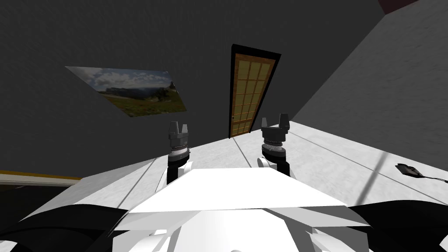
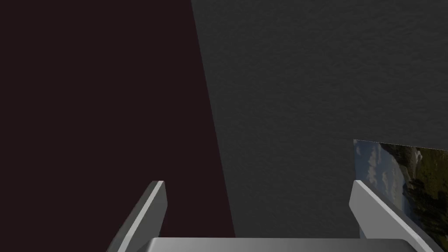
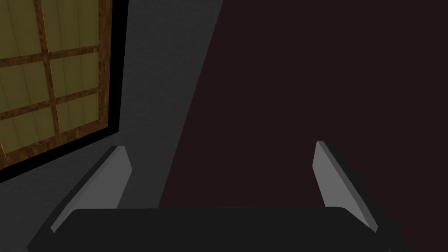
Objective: Pull the door open
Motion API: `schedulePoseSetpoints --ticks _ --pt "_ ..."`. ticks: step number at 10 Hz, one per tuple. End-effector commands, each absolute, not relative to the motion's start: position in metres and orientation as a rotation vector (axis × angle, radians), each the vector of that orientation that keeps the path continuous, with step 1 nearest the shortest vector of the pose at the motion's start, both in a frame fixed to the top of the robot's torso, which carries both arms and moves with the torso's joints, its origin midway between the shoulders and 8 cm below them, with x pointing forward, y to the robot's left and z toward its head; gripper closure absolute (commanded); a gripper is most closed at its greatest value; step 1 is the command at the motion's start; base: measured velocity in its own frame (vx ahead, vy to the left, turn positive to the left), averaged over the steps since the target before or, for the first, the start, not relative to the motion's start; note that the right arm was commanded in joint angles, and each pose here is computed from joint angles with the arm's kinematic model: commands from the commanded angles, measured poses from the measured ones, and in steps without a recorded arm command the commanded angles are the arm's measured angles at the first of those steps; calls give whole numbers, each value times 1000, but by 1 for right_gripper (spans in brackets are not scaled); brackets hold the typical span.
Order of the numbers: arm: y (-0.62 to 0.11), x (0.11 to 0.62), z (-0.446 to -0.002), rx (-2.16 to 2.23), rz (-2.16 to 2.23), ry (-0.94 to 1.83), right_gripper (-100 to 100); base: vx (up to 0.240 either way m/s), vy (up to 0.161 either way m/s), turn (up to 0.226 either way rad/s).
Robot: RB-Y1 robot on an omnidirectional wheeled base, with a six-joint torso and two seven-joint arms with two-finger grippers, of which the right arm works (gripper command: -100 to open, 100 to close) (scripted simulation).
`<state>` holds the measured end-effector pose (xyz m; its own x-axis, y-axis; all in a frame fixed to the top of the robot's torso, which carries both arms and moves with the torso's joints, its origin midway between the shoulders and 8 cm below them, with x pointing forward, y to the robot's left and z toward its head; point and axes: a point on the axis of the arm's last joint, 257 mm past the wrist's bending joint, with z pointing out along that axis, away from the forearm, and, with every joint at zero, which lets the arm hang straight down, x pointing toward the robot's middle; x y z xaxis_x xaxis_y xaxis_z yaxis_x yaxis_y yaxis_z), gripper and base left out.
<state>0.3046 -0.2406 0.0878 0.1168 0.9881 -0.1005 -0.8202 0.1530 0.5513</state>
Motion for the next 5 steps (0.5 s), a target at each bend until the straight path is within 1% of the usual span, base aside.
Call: schedulePoseSetpoints --ticks 1,4,5 --pt "-241 310 77 400 1338 535 -100 101 -4 46" --pt "-244 321 56 386 1256 595 -100 187 -1 55" --pt "-245 323 52 384 1241 606 -100 144 -21 35"
